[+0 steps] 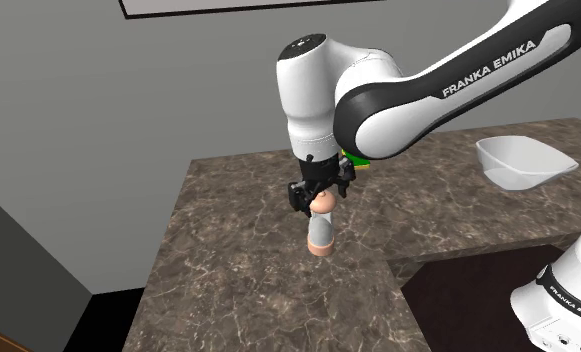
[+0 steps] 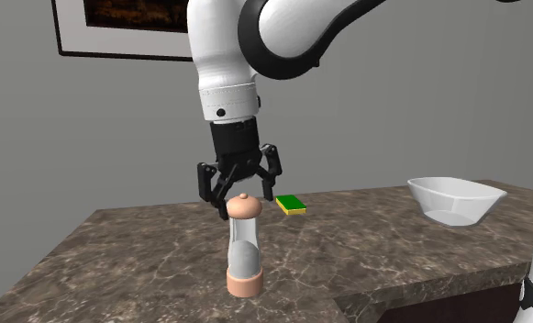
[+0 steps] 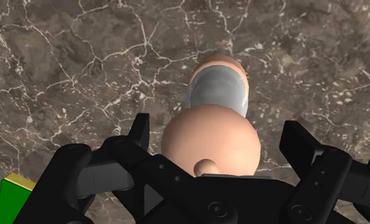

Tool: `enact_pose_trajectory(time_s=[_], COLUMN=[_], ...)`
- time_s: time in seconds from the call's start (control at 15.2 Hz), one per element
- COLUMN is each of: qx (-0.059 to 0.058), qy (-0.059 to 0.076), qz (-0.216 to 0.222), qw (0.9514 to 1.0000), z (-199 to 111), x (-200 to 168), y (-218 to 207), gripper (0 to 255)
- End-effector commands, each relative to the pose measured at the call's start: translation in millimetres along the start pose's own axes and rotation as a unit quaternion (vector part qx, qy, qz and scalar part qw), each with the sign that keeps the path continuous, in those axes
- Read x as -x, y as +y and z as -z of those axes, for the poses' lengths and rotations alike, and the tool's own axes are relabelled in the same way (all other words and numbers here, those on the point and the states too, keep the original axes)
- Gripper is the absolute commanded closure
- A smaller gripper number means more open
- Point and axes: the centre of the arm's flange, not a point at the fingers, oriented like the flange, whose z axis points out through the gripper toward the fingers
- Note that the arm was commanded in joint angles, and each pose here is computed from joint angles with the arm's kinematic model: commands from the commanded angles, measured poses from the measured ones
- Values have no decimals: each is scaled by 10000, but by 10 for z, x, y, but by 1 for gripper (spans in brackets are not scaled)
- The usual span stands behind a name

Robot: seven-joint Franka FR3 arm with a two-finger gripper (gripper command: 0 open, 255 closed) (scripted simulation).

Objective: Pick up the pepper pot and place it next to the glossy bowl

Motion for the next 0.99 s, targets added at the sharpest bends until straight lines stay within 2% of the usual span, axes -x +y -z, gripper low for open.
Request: enact_pose_trajectory(time_s=[0.0, 0.46, 0.53, 0.92], qx=[-2, -1, -1, -1], qy=[1, 1, 1, 1], qz=[0, 0, 0, 0], qw=[10000, 10000, 10000, 10000], z=[-76, -75, -75, -76], x=[-14, -14, -14, -15], y=[18, 18, 18, 20], gripper=[0, 0, 255, 255])
